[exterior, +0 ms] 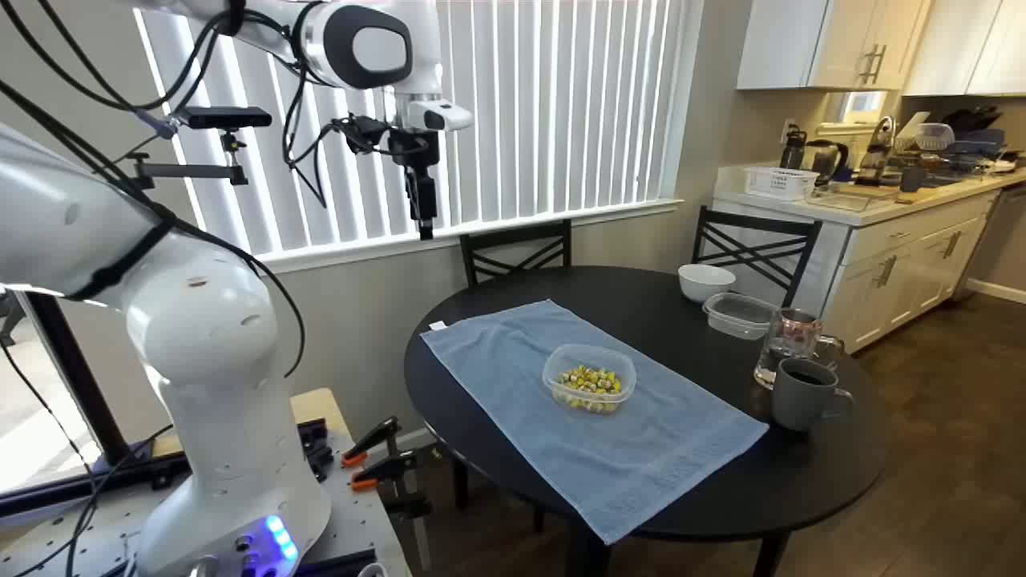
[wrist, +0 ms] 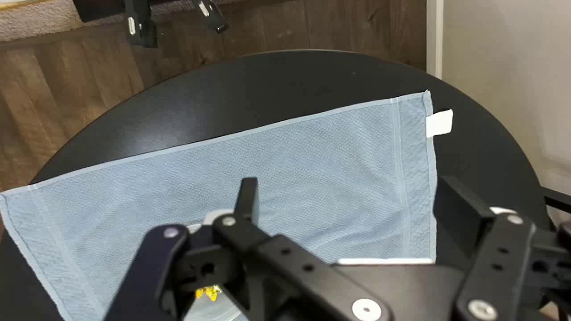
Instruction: Pour the contents of the lunchbox onto the blue towel on the table
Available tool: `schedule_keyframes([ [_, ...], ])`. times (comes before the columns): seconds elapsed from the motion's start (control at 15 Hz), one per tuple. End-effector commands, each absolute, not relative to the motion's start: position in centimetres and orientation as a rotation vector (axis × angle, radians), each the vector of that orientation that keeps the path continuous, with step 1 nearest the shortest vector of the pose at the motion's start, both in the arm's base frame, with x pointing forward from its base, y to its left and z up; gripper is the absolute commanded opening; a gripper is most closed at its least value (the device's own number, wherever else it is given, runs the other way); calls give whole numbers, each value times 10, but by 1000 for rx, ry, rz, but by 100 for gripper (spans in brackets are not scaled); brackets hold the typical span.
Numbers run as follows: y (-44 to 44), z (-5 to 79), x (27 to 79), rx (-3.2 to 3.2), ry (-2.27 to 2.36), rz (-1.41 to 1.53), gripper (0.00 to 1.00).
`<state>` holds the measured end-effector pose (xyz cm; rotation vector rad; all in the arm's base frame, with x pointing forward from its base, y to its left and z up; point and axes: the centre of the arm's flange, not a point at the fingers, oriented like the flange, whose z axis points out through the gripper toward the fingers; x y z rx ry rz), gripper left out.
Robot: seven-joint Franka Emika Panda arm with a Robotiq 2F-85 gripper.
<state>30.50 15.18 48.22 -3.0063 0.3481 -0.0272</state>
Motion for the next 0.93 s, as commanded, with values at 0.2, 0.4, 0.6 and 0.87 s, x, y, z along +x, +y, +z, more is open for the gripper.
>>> schedule_keyframes([
  [0.2,152,482,305,-3006,348,-27,100],
  [0.4,152,482,305,-3006,348,-27,100],
  [0.6,151,489,300,-2941,289,-172,100],
  [0.87,98,471,269,-2874,255,-472,100],
])
